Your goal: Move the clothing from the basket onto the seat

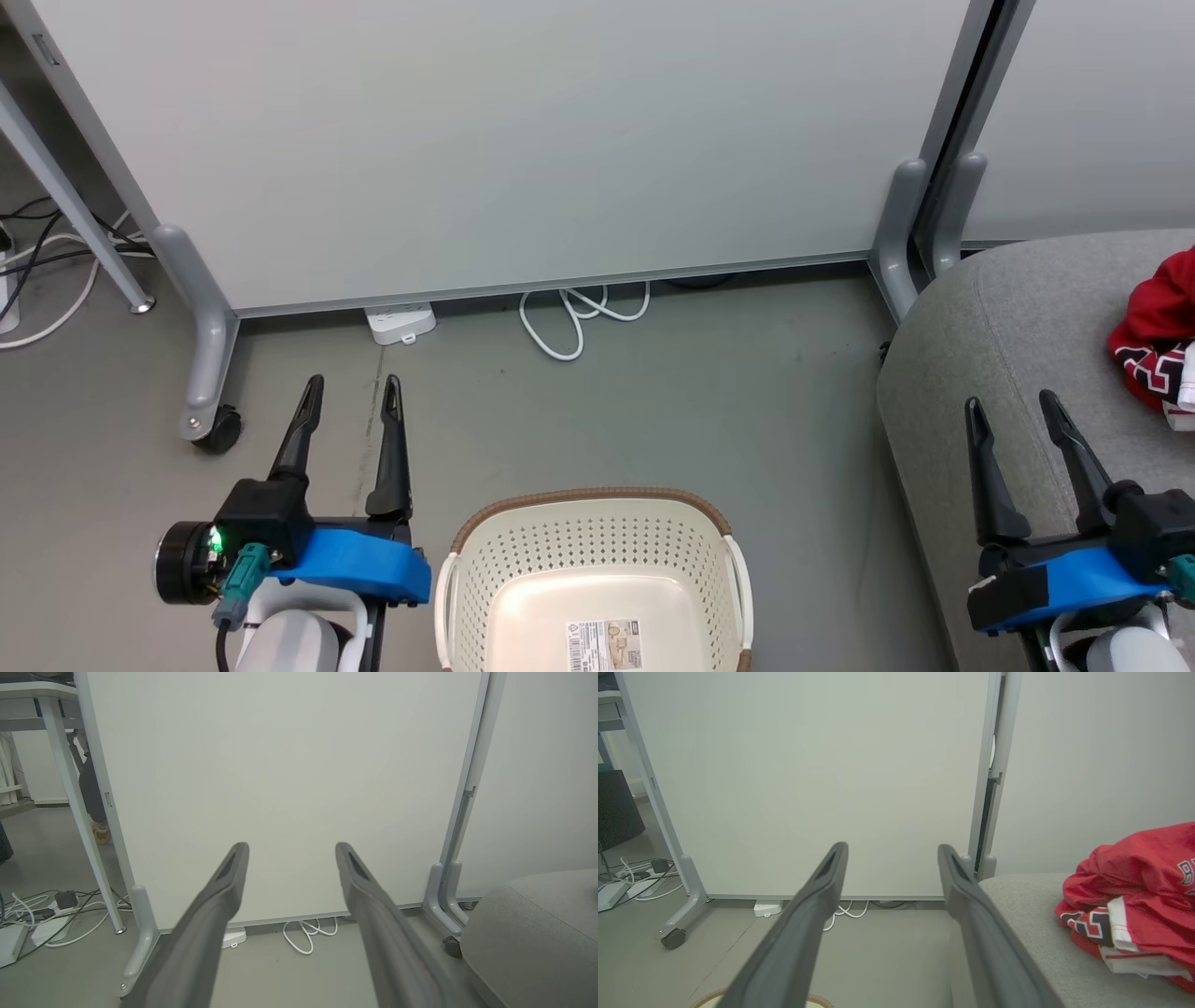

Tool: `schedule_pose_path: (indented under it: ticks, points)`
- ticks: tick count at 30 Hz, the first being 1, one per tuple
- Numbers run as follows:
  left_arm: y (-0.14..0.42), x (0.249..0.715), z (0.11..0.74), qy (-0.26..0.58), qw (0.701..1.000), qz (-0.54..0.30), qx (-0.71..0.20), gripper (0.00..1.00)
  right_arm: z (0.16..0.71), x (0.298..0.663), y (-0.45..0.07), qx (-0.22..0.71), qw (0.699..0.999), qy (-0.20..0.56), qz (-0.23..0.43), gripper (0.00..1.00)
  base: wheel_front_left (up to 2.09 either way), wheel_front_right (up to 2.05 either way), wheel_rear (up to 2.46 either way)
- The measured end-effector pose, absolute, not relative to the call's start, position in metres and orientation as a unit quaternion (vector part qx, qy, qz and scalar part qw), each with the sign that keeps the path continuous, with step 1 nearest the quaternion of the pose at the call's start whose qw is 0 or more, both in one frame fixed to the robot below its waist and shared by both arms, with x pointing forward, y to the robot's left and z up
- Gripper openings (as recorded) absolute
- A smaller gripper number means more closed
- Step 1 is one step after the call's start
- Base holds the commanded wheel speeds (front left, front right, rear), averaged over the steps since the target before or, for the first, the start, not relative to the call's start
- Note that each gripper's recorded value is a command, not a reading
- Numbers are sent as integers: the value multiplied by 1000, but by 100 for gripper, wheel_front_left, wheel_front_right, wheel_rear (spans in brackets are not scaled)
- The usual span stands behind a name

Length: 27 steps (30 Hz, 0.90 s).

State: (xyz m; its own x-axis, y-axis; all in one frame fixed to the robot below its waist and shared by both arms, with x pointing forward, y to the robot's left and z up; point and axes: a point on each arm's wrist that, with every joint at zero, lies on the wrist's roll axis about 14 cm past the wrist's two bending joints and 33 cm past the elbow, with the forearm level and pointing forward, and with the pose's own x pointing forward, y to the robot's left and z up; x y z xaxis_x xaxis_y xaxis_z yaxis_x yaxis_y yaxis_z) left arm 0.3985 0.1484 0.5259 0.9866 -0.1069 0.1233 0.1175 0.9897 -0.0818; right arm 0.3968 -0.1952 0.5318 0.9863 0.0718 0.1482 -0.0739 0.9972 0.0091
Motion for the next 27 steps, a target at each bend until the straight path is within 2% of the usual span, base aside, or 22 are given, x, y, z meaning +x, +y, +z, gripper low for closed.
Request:
schedule_pose_path:
  ticks: [10,27]
  points:
    - [170,379,513,-45,998,-26,-47,100,515,386,-195,30,998,-52,26,100,0,0,0]
    - [174,367,493,-17,998,-24,-49,100,497,381,-181,48,998,-25,36,100,0,0,0]
